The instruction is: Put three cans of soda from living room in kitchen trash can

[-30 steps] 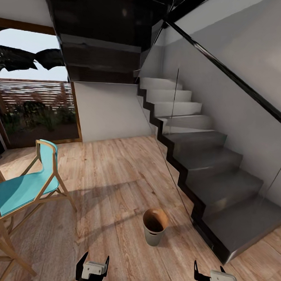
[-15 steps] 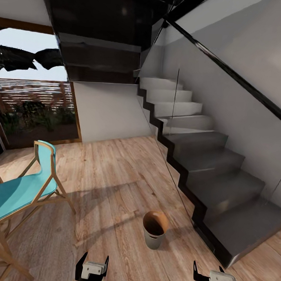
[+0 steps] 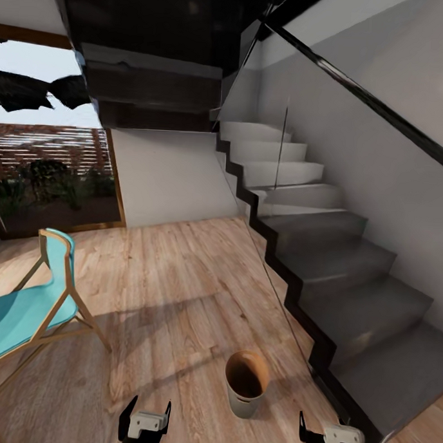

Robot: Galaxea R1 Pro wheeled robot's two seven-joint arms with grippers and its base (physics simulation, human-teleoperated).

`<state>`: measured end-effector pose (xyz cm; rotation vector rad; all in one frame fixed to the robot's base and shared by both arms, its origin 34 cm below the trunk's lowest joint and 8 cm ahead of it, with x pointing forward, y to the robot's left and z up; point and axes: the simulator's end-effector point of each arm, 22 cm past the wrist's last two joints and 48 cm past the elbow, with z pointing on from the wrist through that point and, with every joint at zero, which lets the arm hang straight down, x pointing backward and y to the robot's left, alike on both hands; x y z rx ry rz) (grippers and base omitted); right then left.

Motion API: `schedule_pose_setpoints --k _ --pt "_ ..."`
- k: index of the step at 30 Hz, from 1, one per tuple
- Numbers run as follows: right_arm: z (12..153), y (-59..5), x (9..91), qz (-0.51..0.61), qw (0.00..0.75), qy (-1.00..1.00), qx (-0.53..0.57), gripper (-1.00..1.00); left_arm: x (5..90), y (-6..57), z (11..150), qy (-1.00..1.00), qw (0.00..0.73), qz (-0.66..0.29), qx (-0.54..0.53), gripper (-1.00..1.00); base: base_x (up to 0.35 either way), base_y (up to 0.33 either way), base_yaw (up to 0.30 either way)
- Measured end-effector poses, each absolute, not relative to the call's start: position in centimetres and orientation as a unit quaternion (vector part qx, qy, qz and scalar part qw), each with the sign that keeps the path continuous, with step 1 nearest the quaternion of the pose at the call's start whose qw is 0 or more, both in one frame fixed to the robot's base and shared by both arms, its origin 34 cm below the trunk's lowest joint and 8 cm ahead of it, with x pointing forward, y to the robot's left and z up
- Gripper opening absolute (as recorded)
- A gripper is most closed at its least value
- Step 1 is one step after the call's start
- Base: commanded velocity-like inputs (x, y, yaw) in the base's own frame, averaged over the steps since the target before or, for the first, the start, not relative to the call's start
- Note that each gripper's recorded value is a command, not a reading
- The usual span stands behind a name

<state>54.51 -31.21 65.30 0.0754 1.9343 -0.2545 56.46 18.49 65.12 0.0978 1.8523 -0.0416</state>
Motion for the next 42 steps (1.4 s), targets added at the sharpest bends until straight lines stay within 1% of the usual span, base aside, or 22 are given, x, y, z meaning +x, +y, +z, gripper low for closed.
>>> schedule_pose_setpoints --k 3,4,5,6,9,10,11,12,15,27,30,33,37,42 --pt "64.4 -31.3 55.1 -0.111 0.531 0.839 0.031 1.00 56.8 18.5 65.6 0.795 0.605 -0.018 0.041 1.00 0.189 0.000 0.000" --pt "63.7 -31.1 56.1 -0.113 0.494 0.862 0.031 1.00 57.3 18.4 66.4 0.788 0.614 -0.019 0.039 1.00 0.085 0.000 0.000" --pt "63.5 -30.9 56.7 -0.113 0.480 0.870 0.032 1.00 57.5 18.4 66.7 0.786 0.617 -0.019 0.039 1.00 0.035 0.000 0.000" --pt "63.2 -30.3 58.5 -0.112 0.426 0.897 0.031 1.00 58.1 18.4 67.6 0.778 0.627 -0.020 0.038 1.00 0.028 0.000 0.000" --pt "65.0 -30.1 62.3 -0.113 0.378 0.918 0.029 1.00 58.3 18.3 68.1 0.774 0.631 -0.021 0.037 1.00 0.014 0.000 0.000" --pt "65.7 -30.0 63.5 -0.113 0.349 0.930 0.028 1.00 58.4 18.3 68.2 0.773 0.632 -0.021 0.037 1.00 0.003 0.000 0.000" --pt "67.4 -29.8 64.9 -0.111 0.274 0.955 0.024 1.00 58.5 18.3 68.3 0.772 0.634 -0.021 0.037 1.00 0.002 0.000 0.000" --pt "69.7 -29.7 67.2 -0.111 0.274 0.955 0.024 1.00 58.5 18.3 68.3 0.772 0.634 -0.021 0.038 1.00 0.002 0.000 0.000" --pt "71.6 -29.3 68.1 -0.105 0.232 0.967 0.022 1.00 58.5 18.3 68.4 0.772 0.635 -0.021 0.038 1.00 0.001 0.000 0.000" --pt "76.6 -30.1 71.6 -0.094 0.121 0.988 0.022 1.00 58.8 18.3 69.1 0.766 0.641 -0.022 0.038 1.00 0.000 0.000 0.000" --pt "77.0 -30.1 71.8 -0.093 0.117 0.988 0.022 1.00 58.9 18.3 69.1 0.766 0.642 -0.022 0.038 1.00 0.000 0.000 0.000" --pt "77.4 -28.6 72.1 -0.086 0.114 0.990 0.015 1.00 59.0 18.3 69.4 0.764 0.644 -0.022 0.038 1.00 0.000 0.000 0.000" --pt "77.5 -23.3 72.2 -0.063 0.115 0.991 -0.014 1.00 59.2 18.2 69.7 0.761 0.647 -0.023 0.038 1.00 0.000 0.000 0.000" --pt "77.5 -21.9 72.1 -0.059 0.116 0.991 -0.023 1.00 59.2 18.2 69.7 0.761 0.648 -0.023 0.038 1.00 0.000 0.000 0.000"
